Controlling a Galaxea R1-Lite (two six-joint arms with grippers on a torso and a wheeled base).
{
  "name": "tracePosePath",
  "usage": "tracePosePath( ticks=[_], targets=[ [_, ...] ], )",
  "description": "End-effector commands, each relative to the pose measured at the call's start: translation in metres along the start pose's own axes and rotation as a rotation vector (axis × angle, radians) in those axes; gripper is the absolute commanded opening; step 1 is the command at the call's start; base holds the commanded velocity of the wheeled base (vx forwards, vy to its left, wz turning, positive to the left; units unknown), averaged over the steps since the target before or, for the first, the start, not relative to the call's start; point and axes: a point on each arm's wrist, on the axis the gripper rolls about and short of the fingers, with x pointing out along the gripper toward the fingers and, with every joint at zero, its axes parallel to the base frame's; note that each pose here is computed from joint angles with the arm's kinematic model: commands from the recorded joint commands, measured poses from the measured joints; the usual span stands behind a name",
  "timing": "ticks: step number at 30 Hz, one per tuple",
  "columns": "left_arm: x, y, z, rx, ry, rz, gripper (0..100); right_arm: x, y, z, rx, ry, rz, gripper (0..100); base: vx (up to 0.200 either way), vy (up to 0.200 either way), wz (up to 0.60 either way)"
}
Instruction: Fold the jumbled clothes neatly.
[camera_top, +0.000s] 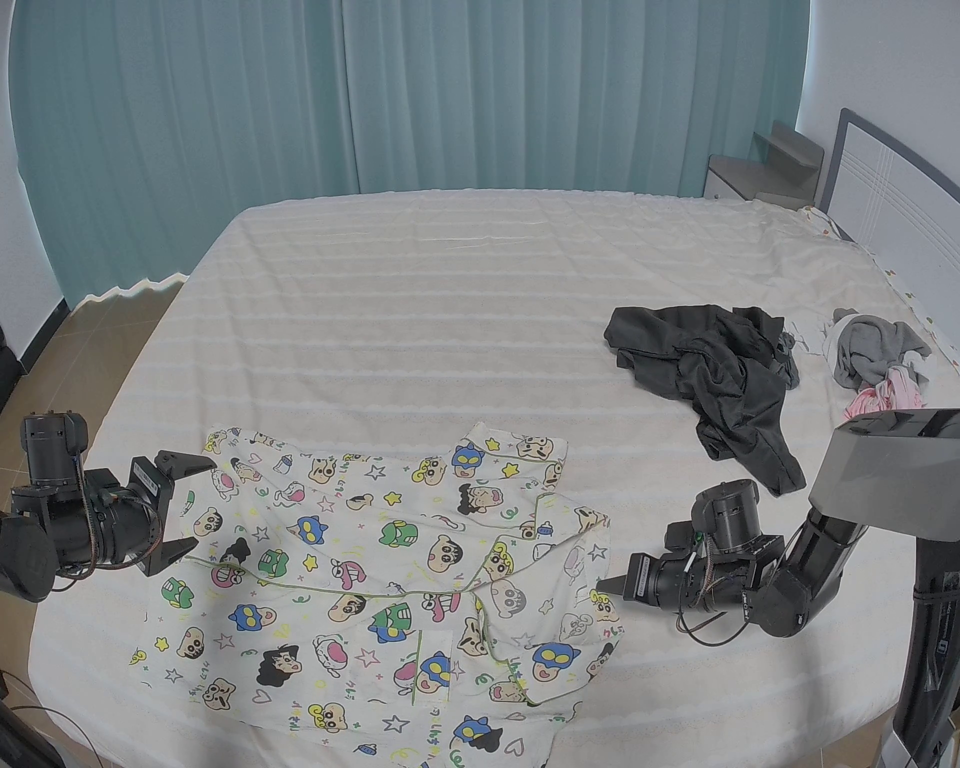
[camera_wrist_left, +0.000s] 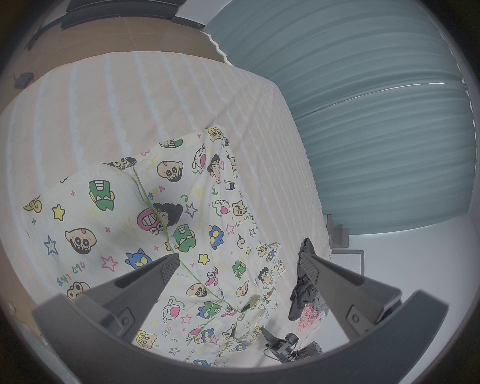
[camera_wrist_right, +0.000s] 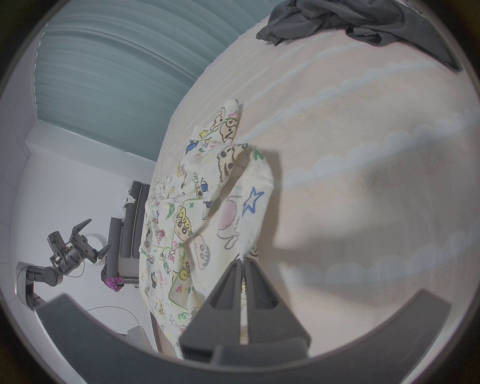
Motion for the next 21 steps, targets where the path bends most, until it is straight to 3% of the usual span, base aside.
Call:
tracePosePath(
  ticks=[1, 21],
  targets=[
    [0.0, 0.0, 0.0, 0.0, -0.002, -0.001, 100, -0.006, -0.006, 0.004, 0.016, -0.013, -0.014, 0, 0.0, 0.0, 0.0],
    [0.001, -0.002, -0.01, 0.013, 0.036, -0.004, 100, -0.028, -0.033, 0.007, 0.055, -0.055, -0.104, 0, 0.0, 0.0, 0.0]
  ],
)
